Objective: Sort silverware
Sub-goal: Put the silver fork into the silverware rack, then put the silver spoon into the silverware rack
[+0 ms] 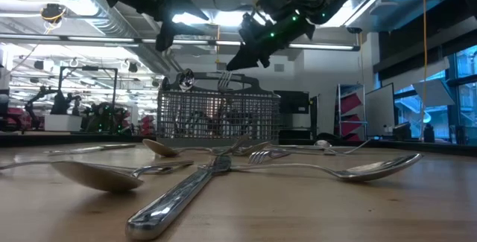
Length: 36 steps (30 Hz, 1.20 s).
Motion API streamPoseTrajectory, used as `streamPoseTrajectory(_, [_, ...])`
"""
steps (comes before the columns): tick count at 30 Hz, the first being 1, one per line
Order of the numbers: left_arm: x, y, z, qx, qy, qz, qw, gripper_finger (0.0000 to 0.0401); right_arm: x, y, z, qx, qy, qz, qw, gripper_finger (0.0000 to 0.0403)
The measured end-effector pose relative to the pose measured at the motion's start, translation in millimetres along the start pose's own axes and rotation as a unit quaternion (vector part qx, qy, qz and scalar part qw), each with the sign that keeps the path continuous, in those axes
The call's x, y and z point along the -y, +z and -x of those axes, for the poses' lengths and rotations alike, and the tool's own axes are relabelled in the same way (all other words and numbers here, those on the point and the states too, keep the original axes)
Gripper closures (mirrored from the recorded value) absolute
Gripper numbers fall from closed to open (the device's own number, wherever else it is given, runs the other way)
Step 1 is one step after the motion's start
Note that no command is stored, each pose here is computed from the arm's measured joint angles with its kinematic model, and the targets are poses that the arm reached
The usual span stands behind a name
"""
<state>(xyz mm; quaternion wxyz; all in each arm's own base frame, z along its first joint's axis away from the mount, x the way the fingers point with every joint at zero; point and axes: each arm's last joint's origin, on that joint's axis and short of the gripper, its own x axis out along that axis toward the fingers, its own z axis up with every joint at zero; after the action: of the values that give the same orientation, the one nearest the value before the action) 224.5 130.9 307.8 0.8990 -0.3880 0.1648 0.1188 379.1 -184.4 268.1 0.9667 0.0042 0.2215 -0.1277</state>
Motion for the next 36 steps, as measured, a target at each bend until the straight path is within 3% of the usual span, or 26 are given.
streamPoseTrajectory(8, [0,0,0,0.0,0.0,-0.014,1.0,0.0253,3,49,23,-0.014,-0.001,0.008,1.0,0.037])
streamPoseTrajectory(14, [1,-1,-1,-0.003,-0.002,-0.019,1.0,0.0253,2,87,58,-0.079,0.012,0.041,0.996,0.037])
streamPoseTrajectory(20, [8,-8,-4,-0.02,-0.012,-0.065,0.998,0.0253,-3,113,105,-0.153,0.027,0.034,0.987,0.037])
streamPoseTrajectory(25, [18,-18,-9,-0.046,-0.028,-0.112,0.992,0.0253,-8,108,133,-0.25,0.042,-0.007,0.967,0.037])
streamPoseTrajectory(30, [29,-27,-14,-0.05,-0.029,-0.161,0.985,0.0253,-13,90,148,-0.362,0.061,-0.029,0.93,0.037])
streamPoseTrajectory(36, [37,-34,-17,-0.045,-0.013,-0.18,0.982,0.0253,-25,85,157,-0.363,0.088,-0.039,0.927,0.037])
